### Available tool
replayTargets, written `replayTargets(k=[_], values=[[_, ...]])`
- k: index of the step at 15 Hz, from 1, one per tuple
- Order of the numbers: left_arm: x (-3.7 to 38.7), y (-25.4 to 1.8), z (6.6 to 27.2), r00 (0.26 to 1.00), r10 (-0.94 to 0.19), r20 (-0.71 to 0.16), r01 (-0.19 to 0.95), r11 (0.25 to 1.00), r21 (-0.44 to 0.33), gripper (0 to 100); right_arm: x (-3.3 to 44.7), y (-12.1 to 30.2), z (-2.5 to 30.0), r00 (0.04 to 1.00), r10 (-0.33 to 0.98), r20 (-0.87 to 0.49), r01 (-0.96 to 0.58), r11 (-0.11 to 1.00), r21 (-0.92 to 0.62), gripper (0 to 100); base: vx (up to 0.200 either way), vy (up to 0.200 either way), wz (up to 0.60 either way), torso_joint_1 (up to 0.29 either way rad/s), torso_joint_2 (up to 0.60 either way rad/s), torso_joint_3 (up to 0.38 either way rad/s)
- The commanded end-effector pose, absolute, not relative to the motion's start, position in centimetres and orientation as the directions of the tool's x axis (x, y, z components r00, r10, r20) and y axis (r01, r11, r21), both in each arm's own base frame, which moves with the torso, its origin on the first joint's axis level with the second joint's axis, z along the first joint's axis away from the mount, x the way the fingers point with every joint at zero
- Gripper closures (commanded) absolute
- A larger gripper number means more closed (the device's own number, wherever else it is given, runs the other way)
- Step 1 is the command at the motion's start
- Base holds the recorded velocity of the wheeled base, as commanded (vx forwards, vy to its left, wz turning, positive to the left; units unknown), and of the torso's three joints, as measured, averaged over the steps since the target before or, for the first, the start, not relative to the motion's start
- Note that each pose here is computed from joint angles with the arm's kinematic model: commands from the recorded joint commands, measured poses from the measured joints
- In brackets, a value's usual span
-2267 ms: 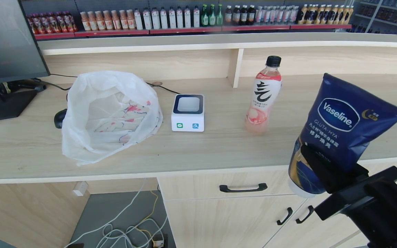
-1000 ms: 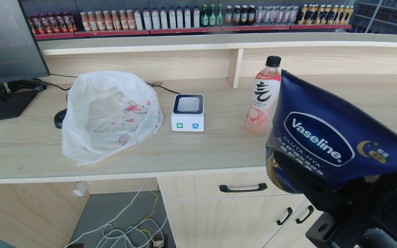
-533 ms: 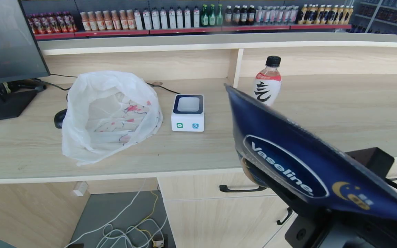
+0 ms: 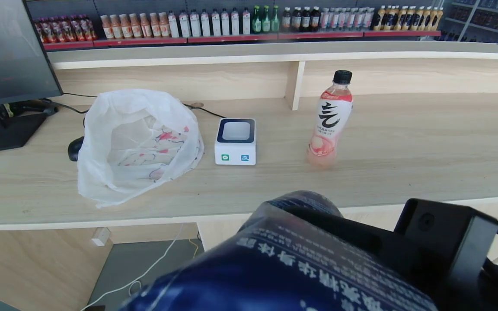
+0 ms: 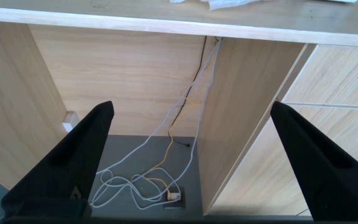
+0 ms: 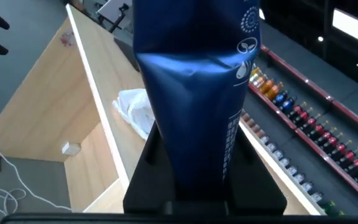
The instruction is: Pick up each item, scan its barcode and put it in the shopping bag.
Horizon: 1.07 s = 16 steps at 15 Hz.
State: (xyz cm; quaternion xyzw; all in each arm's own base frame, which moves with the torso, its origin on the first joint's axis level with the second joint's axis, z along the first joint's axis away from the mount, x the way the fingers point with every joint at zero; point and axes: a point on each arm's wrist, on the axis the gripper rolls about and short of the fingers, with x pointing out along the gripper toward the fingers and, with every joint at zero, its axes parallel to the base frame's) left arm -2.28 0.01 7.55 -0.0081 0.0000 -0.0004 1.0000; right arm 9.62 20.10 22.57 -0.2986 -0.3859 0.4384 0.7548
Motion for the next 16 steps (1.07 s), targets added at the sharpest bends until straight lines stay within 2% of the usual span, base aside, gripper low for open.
replayTargets(k=[1,5,9,12,15,16], values=[[-2.3,0.0,7.5,1.0,0.0,0.0,0.0,1.0,-0.017,0,10.7,20.0,22.9,0.357,0.873,0.332,-0.351,0.455,-0.819,100,0.0,0.0,0.0,0.0,0.0,0.0],[-2.3,0.0,7.5,1.0,0.0,0.0,0.0,1.0,-0.017,0,11.2,20.3,22.1,0.371,0.879,0.3,-0.326,0.426,-0.844,100,0.0,0.0,0.0,0.0,0.0,0.0],[-2.3,0.0,7.5,1.0,0.0,0.0,0.0,1.0,-0.017,0,12.0,20.6,21.6,0.402,0.872,0.279,-0.105,0.346,-0.932,100,0.0,0.0,0.0,0.0,0.0,0.0],[-2.3,0.0,7.5,1.0,0.0,0.0,0.0,1.0,-0.017,0,12.3,21.2,20.8,0.411,0.876,0.251,-0.049,0.296,-0.954,100,0.0,0.0,0.0,0.0,0.0,0.0],[-2.3,0.0,7.5,1.0,0.0,0.0,0.0,1.0,-0.017,0,12.5,21.4,22.0,0.407,0.863,0.298,0.137,0.265,-0.955,100,0.0,0.0,0.0,0.0,0.0,0.0],[-2.3,0.0,7.5,1.0,0.0,0.0,0.0,1.0,-0.017,0,12.3,21.5,22.2,0.412,0.859,0.303,0.151,0.263,-0.953,100,0.0,0.0,0.0,0.0,0.0,0.0]])
